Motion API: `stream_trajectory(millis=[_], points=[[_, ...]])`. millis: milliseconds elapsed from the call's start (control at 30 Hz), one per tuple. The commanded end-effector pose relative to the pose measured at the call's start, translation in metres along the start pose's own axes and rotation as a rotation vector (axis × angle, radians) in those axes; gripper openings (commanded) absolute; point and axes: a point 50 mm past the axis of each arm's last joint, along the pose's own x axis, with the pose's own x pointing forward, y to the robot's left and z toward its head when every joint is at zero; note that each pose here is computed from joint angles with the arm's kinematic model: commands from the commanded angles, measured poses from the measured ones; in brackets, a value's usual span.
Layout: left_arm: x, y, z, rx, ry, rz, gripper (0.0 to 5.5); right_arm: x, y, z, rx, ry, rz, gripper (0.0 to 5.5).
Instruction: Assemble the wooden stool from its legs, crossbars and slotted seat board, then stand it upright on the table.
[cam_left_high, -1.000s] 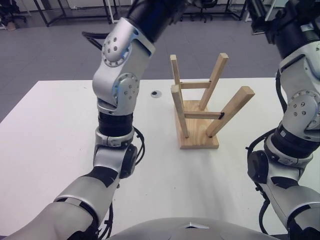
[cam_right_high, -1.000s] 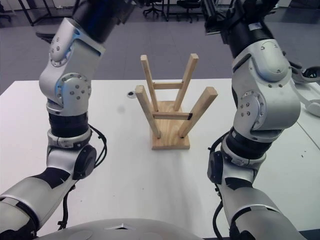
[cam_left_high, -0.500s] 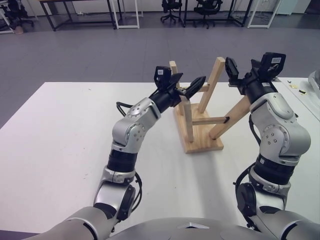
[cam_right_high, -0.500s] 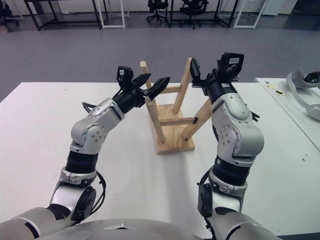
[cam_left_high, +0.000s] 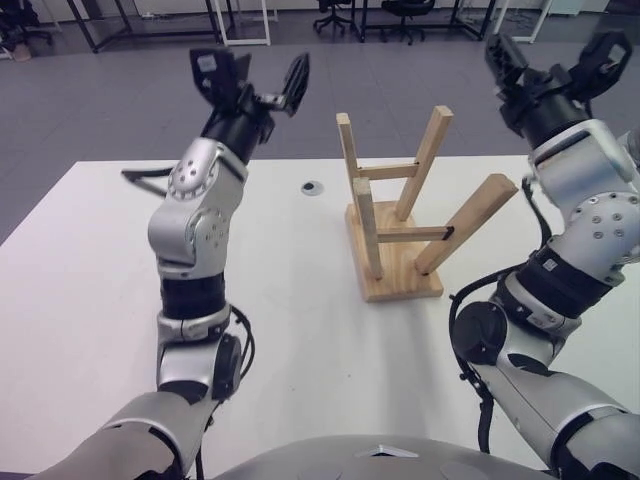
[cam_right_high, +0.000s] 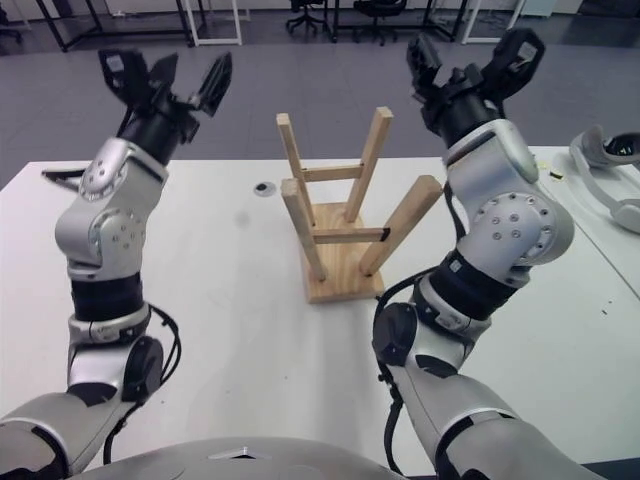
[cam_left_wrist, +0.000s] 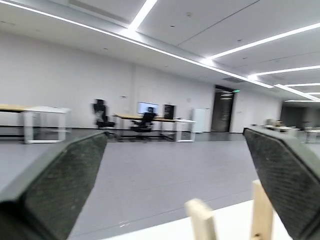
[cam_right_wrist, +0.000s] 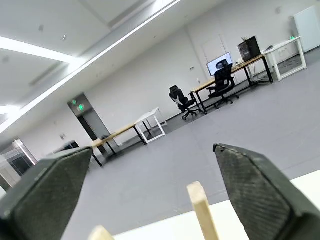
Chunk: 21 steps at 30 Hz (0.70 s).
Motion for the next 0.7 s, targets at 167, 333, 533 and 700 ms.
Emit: stream_trajectory(millis=[167,333,533,700], points=[[-0.082,-0.014,-0.06,-0.008,0.24,0.258,4.95,-0.043,-0.1,-0.029,-0.339,0.137,-0.363,4.53],[-0.075,-0.035,-0.059,0.035,0.231,0.163,4.95,-0.051,-0.111,-0.042,-0.507,0.184,-0.294,4.53],[-0.076,-0.123,-0.076,0.069,0.405,-0.484,4.95,-0.085,-0.03,-0.114,-0.581,0.495,0.278,4.53],[-0.067,-0.098,-0.073,0.112,0.403,-0.353,4.95,-0.078,-0.041,-0.105,-0.618,0.467,0.185,4.53]])
